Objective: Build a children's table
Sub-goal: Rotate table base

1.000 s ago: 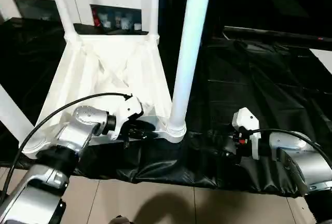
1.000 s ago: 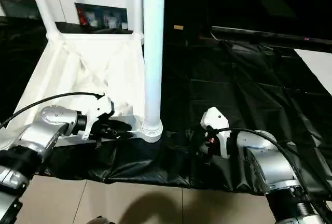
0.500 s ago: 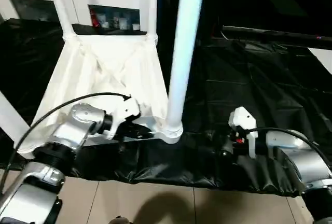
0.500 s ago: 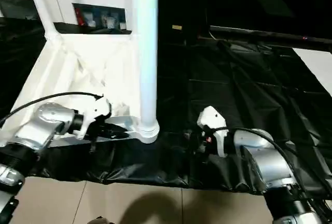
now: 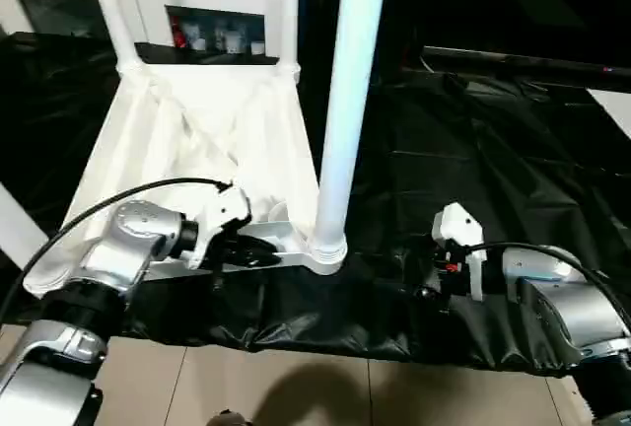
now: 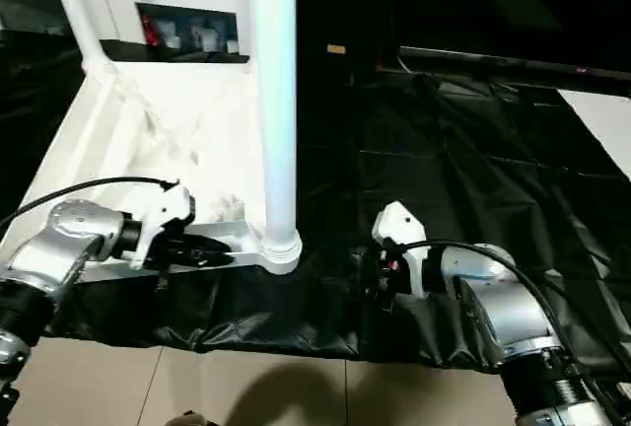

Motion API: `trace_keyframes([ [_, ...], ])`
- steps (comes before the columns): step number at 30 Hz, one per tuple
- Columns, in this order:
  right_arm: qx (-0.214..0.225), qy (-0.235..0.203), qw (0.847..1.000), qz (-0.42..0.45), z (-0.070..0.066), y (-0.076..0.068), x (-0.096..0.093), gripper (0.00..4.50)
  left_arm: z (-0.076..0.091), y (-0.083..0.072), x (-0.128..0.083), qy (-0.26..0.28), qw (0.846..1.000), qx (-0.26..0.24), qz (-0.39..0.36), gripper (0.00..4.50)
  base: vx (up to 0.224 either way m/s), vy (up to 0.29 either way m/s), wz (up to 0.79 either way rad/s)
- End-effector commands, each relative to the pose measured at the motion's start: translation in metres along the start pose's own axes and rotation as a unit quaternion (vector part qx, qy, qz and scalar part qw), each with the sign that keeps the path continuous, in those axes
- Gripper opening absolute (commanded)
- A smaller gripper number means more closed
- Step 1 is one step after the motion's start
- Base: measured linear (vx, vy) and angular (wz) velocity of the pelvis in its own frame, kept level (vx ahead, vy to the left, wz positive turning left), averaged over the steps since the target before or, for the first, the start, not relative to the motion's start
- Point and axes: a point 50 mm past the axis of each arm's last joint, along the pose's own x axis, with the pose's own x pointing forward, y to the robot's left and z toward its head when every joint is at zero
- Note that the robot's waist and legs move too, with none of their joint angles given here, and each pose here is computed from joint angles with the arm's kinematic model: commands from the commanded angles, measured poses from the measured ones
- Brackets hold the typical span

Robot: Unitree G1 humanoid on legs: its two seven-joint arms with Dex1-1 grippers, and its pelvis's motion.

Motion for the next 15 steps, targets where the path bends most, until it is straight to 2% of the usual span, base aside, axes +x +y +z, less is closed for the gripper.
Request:
trace_keyframes([
  [1, -0.013, 0.0, 1.0, 0.0, 0.005, -0.003, 0.001, 4.5, -0.01, -0.001, -0.004, 0.013, 1.0, -0.02, 0.004, 0.43, 0.0, 0.0, 0.0],
  [5, -0.014, -0.003, 1.0, -0.001, 0.006, -0.003, 0.001, 4.5, -0.011, 0.0, -0.003, 0.006, 1.0, -0.025, 0.006, 0.05, 0.0, 0.0, 0.0],
  [9, -0.018, -0.018, 1.0, 0.0, 0.01, -0.002, 0.005, 4.5, -0.011, -0.002, -0.001, -0.002, 0.999, -0.033, -0.008, 0.05, 0.0, 0.0, 0.0],
  [15, -0.05, -0.043, 0.998, -0.01, 0.02, 0.0, 0.028, 4.5, -0.004, -0.009, 0.011, -0.02, 0.999, -0.02, -0.025, 0.05, 0.0, 0.0, 0.0],
])
